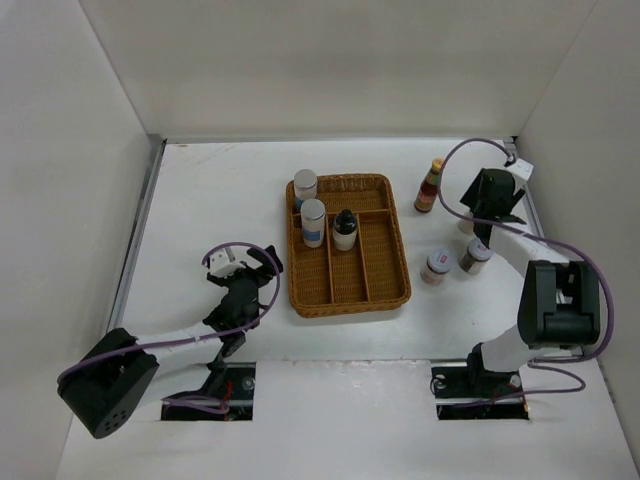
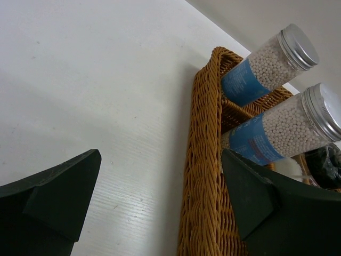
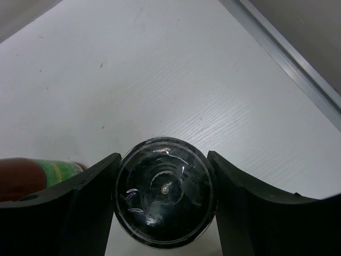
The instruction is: Organize the condiment bottles
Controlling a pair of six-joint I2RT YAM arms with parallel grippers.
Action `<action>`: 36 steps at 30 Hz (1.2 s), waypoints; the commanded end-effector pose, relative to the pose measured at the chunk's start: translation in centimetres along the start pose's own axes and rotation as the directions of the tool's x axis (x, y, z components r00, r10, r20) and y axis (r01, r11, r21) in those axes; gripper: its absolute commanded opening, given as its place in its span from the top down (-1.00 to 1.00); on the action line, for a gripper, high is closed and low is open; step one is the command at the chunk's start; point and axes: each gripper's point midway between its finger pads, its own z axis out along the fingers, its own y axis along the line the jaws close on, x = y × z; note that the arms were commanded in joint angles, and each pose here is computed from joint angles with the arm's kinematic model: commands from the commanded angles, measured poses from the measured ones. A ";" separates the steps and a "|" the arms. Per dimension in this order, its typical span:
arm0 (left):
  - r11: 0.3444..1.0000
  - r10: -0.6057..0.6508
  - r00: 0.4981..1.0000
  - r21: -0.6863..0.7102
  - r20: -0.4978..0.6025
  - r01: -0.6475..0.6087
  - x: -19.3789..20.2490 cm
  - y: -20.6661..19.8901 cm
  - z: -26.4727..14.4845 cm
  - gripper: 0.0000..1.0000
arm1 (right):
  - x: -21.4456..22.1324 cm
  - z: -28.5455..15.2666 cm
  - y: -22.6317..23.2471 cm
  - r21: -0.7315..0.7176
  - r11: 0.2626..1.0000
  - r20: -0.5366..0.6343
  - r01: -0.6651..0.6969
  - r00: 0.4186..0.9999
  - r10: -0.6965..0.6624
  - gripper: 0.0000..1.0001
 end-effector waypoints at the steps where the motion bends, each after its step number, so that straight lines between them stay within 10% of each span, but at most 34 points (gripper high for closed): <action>1: 0.998 -0.057 0.998 0.030 0.030 0.056 -1.2 -1.4 0.3 -1.00 | -7.0 -3.4 0.9 -0.048 0.995 0.230 -0.083 0.969 0.092 -0.08; 10: 0.998 -0.055 0.998 0.039 0.019 0.054 -0.9 -1.6 0.4 -1.00 | -8.7 -17.4 5.5 -0.330 0.941 0.317 -0.071 0.931 0.182 -0.08; 20: 0.997 -0.068 0.997 0.046 0.025 0.067 -1.2 -1.7 0.2 -1.00 | -0.2 -32.2 21.2 -0.790 0.609 0.130 0.071 0.990 0.053 -0.10; 36: 0.996 -0.076 0.997 0.055 0.027 0.074 -1.4 -1.8 0.1 -1.00 | 12.9 -31.1 25.2 -0.788 0.592 0.082 0.170 0.981 -0.174 -0.24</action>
